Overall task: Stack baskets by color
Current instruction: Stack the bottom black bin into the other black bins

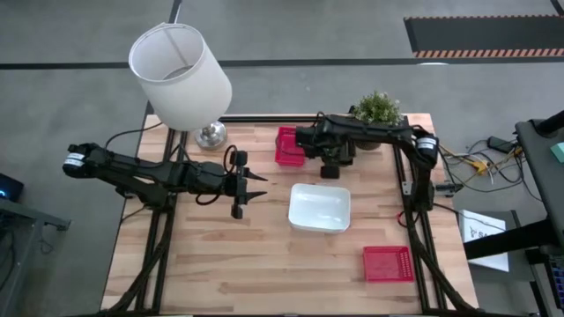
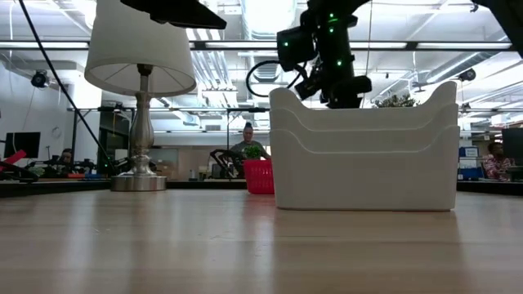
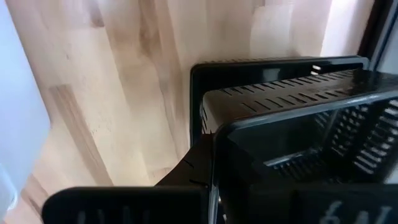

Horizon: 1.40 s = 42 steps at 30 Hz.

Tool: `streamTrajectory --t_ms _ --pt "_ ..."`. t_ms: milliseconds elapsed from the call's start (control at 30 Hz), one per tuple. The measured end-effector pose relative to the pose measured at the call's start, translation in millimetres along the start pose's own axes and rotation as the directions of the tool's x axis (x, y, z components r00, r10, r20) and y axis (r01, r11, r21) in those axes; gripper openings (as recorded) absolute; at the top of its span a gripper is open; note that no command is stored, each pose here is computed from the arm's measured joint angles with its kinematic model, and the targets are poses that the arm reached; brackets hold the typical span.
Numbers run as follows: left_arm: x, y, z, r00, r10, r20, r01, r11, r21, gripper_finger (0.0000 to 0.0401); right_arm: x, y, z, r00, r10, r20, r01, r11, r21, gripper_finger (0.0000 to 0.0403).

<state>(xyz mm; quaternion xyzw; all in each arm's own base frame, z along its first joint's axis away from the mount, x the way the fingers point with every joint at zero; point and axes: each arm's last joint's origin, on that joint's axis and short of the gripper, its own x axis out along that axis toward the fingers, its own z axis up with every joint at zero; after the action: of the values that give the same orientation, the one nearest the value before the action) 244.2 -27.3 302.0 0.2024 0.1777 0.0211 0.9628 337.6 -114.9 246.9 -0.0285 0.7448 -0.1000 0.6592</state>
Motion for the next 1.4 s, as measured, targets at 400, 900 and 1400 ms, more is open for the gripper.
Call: streamTrajectory --t_ms 400,900,1400 --pt "0 0 -1 1.000 -0.002 -0.006 0.002 1.000 0.001 0.0147 18 -14 6 0.999 0.035 -0.022 -0.033 0.997 0.067 0.0009" --pt "0 0 -1 1.000 -0.002 -0.008 0.002 1.000 0.001 0.0147 21 -15 11 1.000 0.025 0.013 -0.026 0.997 0.067 0.0031" --pt "-1 0 -1 1.000 -0.002 -0.008 0.002 1.000 -0.001 0.0147 17 -15 8 1.000 0.025 0.013 -0.025 0.998 0.052 0.0097"
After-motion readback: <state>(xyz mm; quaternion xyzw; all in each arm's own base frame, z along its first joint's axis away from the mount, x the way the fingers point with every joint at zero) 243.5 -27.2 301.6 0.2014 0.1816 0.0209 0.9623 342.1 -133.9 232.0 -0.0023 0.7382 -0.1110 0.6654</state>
